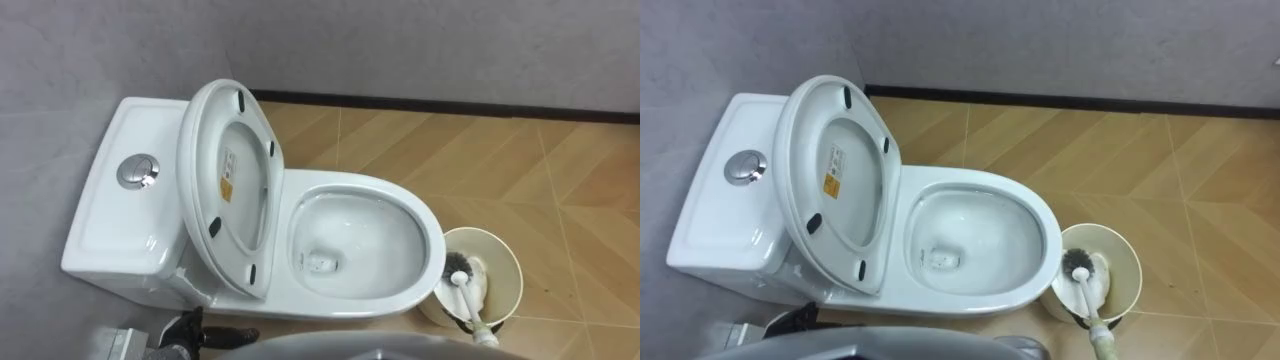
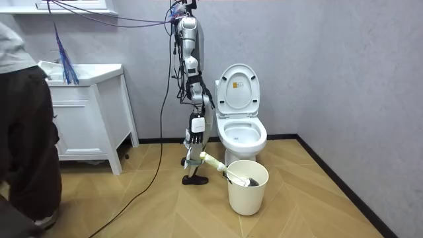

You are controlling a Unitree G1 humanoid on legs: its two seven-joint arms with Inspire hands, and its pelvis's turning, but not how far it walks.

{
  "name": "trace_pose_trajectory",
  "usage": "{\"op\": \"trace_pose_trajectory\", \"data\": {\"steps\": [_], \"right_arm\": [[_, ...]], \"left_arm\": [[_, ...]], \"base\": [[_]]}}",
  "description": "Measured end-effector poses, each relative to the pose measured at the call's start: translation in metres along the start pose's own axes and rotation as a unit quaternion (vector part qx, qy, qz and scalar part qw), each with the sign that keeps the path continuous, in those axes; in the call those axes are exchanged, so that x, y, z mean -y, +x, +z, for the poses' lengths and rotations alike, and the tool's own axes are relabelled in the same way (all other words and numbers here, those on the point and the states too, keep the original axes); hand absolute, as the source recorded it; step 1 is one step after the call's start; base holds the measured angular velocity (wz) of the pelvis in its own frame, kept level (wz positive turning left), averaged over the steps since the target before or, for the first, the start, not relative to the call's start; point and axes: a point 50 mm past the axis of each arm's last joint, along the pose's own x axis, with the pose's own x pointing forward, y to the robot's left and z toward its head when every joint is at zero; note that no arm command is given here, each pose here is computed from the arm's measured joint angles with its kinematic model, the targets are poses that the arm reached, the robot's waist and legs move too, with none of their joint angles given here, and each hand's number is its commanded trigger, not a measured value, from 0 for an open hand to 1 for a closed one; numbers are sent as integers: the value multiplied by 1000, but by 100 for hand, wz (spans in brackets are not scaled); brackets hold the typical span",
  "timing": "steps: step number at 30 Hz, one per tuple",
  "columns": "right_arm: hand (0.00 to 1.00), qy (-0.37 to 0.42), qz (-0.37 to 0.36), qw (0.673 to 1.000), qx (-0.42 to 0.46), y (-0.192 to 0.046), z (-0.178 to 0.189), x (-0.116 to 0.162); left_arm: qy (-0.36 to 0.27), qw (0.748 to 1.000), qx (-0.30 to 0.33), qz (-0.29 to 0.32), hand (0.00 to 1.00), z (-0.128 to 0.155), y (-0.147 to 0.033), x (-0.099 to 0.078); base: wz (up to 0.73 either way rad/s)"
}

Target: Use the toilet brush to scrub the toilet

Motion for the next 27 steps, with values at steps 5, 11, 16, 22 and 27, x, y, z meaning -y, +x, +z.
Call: {"op": "trace_pose_trajectory", "data": {"steps": [5,11,16,22,27], "right_arm": [[0,-2,-5,1000,3,0,0,0],[0,-3,-37,999,22,-1,6,5],[0,6,-70,997,44,-2,15,12],[0,20,-141,985,99,-9,33,28],[0,64,-201,959,190,-22,62,42]], "left_arm": [[0,1000,-1,0,0,0,0,0],[1,1000,0,3,0,0,0,0],[1,1000,2,3,0,1,0,0],[4,1000,7,3,0,1,0,0],[17,1000,16,3,0,4,0,0]], "base": [[0],[-3],[0],[-5],[-4]]}}
